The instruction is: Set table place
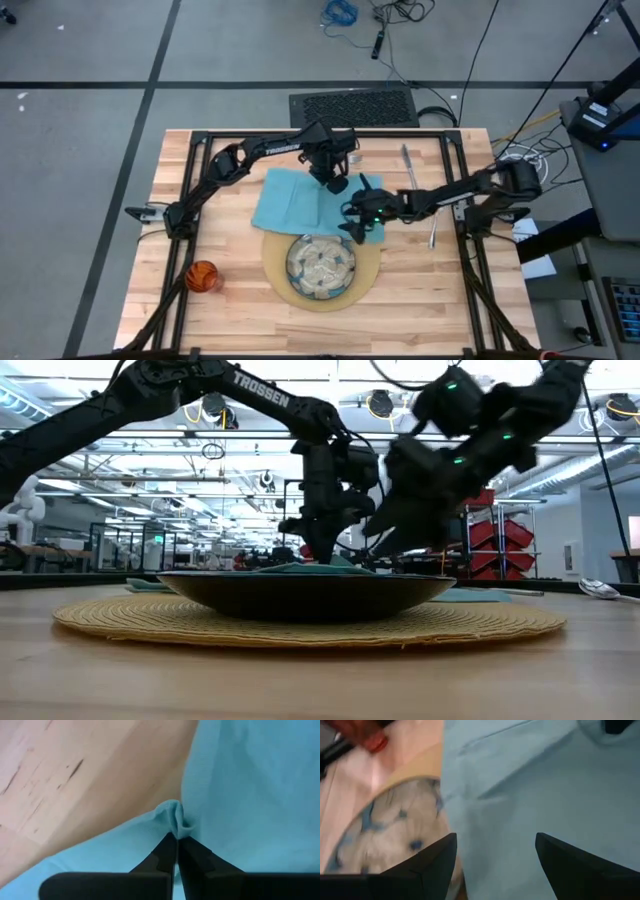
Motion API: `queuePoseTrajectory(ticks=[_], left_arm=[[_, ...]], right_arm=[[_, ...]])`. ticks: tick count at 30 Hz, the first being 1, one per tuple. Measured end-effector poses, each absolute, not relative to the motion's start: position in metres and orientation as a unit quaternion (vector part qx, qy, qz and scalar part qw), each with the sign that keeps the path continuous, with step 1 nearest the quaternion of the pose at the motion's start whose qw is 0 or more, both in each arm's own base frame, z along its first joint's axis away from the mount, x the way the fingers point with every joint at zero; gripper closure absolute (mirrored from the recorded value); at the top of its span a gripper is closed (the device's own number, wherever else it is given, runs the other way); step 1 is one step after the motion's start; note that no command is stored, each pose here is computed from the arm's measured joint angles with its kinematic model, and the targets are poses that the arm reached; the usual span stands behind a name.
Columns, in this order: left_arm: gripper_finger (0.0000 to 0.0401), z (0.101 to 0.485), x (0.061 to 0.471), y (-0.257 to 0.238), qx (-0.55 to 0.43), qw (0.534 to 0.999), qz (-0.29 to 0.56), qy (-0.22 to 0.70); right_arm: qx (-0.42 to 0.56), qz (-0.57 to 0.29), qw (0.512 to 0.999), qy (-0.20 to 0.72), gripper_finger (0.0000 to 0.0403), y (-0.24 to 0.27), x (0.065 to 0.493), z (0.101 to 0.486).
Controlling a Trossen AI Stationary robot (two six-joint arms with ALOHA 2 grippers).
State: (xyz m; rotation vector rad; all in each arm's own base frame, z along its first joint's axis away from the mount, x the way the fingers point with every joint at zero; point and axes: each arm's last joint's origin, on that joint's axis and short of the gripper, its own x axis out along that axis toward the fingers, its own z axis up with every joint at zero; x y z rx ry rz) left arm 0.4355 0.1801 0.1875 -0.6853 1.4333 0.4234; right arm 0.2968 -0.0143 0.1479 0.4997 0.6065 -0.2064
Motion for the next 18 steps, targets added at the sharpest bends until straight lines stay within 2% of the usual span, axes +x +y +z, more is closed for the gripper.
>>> queuePoseTrajectory(ticks=[4,9,16,18], left_arm=[[0.0401,0.190,0.434,0.180,-0.283,0.690,0.167,0.645],[0.0401,0.217,0.428,0.178,-0.240,0.723,0.132,0.634],[0.0401,0.247,0.423,0.182,-0.169,0.779,0.083,0.598],[0.0401,0.248,0.420,0.184,-0.171,0.775,0.081,0.602]], right_arm=[[0.256,-0.114,0.906,0.316,0.0140,-0.017,0.315,0.138],[0.260,-0.119,0.900,0.330,0.0140,-0.018,0.332,0.132],[0.265,-0.143,0.901,0.314,0.0140,-0.020,0.357,0.139],[0.276,-0.149,0.900,0.303,0.0140,-0.021,0.364,0.144]])
